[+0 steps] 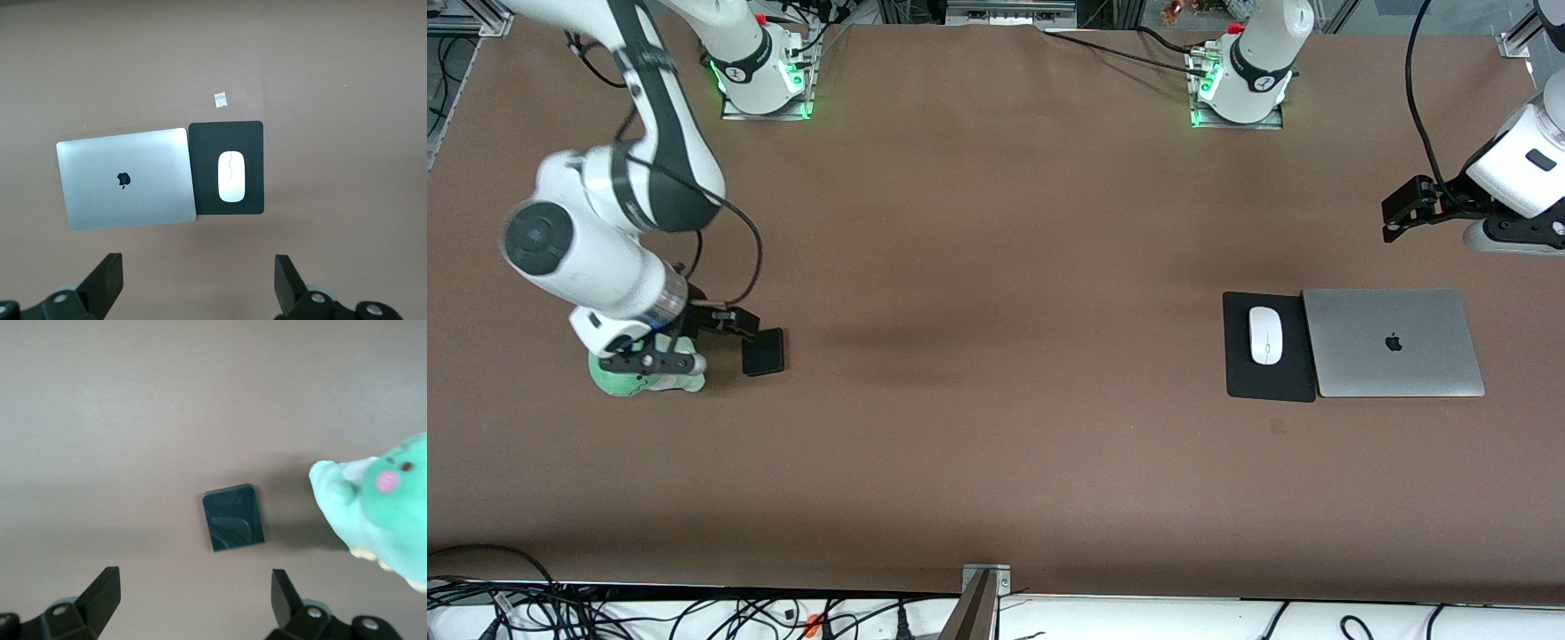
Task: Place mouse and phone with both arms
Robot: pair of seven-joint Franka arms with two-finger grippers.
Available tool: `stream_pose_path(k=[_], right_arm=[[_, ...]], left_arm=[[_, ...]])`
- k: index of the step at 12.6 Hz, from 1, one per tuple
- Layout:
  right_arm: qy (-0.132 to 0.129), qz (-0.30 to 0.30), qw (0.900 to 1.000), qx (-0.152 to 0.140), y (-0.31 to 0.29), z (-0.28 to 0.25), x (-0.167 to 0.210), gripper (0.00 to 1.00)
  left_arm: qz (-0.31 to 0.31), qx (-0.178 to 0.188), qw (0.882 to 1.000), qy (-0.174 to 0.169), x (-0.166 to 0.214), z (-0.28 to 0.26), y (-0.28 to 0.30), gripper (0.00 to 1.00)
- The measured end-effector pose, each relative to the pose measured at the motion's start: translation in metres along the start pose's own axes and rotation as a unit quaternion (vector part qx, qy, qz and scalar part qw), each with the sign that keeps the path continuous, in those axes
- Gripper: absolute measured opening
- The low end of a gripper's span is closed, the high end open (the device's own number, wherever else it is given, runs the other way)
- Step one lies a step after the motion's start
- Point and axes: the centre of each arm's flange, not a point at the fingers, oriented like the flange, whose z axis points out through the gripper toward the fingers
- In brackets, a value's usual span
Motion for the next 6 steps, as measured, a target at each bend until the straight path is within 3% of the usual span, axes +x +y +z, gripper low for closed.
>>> stream_pose_path(k=[6], right_arm=[[-0.01,0.0,1.0,0.007,0.007,-0.099,-0.043,1.0]], left_arm=[[-0.001,0.0,1.0,0.0,0.0,0.0,-0.001,1.0]])
